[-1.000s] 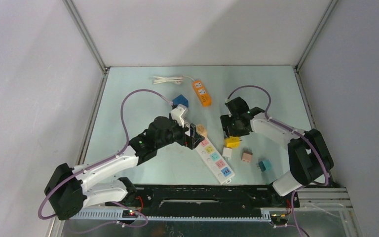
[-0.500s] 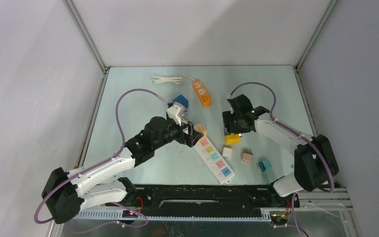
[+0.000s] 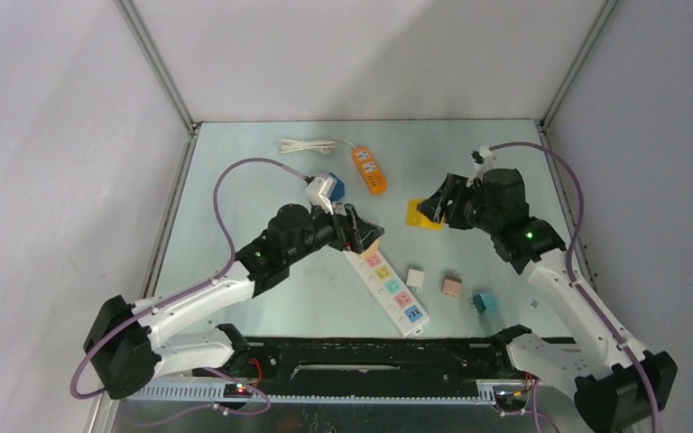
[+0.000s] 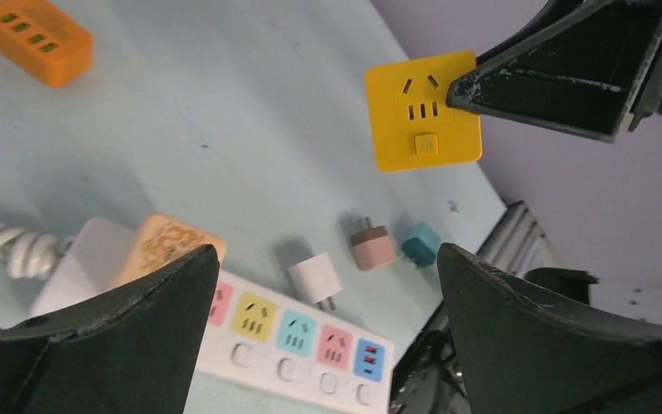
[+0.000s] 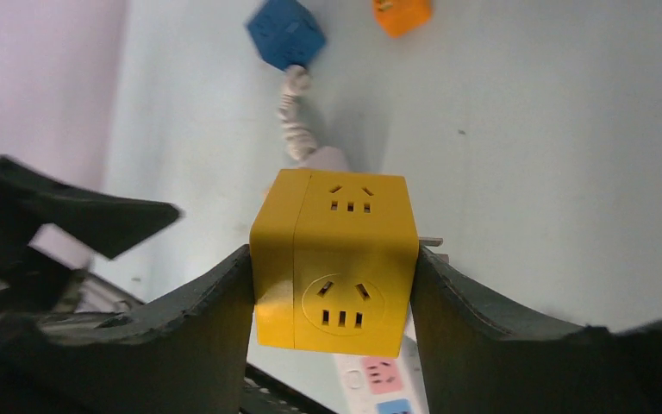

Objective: Insert the plug

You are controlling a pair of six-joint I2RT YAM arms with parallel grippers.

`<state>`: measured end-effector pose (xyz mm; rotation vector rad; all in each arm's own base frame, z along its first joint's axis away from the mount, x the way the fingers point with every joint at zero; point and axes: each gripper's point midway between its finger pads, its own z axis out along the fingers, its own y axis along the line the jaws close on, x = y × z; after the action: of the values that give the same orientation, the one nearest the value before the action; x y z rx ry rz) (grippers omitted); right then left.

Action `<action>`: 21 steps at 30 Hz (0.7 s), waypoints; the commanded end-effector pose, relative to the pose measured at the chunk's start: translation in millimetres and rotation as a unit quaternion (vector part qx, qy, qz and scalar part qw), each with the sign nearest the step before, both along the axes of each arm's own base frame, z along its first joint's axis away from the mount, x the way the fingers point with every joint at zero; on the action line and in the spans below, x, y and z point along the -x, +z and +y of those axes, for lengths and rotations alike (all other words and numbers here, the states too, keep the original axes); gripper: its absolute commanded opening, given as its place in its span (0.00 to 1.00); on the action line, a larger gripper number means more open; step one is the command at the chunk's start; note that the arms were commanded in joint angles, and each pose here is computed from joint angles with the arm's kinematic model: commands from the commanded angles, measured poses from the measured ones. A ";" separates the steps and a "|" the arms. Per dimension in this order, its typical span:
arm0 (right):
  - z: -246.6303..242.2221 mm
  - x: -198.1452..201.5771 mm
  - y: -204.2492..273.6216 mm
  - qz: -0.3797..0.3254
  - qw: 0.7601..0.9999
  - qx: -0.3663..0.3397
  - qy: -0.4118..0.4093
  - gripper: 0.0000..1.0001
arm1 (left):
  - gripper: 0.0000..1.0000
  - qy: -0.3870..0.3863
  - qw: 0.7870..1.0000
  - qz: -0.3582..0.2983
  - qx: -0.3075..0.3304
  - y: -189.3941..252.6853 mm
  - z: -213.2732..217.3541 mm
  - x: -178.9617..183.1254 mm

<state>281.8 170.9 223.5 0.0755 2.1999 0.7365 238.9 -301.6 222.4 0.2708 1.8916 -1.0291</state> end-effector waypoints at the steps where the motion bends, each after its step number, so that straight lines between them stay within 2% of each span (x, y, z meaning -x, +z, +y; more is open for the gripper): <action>1: 19.8 5.2 45.4 -0.026 0.990 -0.136 -0.004 0.44 | 1.00 -0.038 0.995 0.007 0.093 48.4 -29.6 -0.4; 3: 25.4 9.6 52.0 -0.022 0.985 -0.170 0.001 0.43 | 1.00 -0.051 0.994 0.022 0.095 47.8 -39.9 -2.1; 6: 28.2 12.9 54.3 -0.016 0.983 -0.183 0.000 0.43 | 1.00 -0.080 0.992 0.038 0.086 47.9 -56.5 -3.6; 11: 27.4 16.6 49.5 -0.013 0.985 -0.171 -0.006 0.43 | 1.00 -0.103 0.992 0.067 0.033 41.8 -73.9 -5.1; 21: 23.3 20.2 46.0 -0.018 0.988 -0.151 -0.013 0.43 | 1.00 -0.126 0.987 0.102 -0.008 21.6 -100.7 1.7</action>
<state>261.4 194.1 247.4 0.2603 2.1140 1.0255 241.7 -390.1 237.0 0.3879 2.0772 -1.2370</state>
